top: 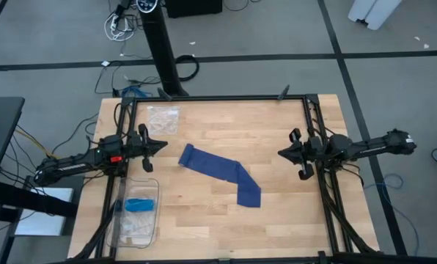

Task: Roll bandage
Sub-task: Roll the blue bandage

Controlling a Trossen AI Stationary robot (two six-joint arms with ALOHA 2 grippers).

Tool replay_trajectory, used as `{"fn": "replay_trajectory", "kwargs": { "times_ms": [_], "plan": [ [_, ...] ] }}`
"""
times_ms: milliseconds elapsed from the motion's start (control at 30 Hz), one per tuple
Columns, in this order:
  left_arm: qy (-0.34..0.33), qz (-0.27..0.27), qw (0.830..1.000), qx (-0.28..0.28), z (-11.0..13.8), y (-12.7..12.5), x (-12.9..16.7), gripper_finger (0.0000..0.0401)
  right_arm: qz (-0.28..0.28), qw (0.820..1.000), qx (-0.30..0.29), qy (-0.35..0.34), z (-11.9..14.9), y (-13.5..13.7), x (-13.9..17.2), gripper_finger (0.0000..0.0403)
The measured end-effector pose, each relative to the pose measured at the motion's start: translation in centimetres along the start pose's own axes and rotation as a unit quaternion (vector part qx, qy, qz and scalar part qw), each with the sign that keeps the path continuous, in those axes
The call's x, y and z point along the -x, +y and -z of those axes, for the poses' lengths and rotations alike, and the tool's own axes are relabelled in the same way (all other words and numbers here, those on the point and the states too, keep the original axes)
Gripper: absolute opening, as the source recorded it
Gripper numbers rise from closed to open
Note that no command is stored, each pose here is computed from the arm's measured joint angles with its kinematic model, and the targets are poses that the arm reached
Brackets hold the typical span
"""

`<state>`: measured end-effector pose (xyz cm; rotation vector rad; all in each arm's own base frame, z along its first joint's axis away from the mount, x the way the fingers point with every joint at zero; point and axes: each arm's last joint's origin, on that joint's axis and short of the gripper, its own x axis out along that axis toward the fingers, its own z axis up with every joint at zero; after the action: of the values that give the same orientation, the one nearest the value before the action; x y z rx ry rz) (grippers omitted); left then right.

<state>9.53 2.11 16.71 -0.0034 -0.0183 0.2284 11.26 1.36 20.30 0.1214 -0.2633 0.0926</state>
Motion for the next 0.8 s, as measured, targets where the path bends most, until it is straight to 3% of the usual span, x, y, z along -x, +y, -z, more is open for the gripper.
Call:
{"fn": "replay_trajectory", "kwargs": {
  "times_ms": [167,400,633,800],
  "plan": [
    [0.000,0.000,1.000,0.000,0.0,0.0,0.0,0.0011,-0.024,0.998,-0.018,0.050,0.0,0.5,-1.4,0.0007],
    [0.000,0.000,1.000,0.000,0.0,0.0,0.0,0.0011,-0.039,0.987,-0.036,0.152,0.6,1.9,-4.0,0.0059],
    [0.000,0.000,1.000,0.000,0.0,0.0,0.0,0.0011,-0.011,0.959,-0.040,0.280,2.6,4.4,-6.5,0.0071],
    [0.000,0.000,1.000,0.000,0.0,0.0,0.0,0.0011,-0.005,0.943,-0.027,0.333,4.6,7.0,-7.6,0.0076]
  ]
}}
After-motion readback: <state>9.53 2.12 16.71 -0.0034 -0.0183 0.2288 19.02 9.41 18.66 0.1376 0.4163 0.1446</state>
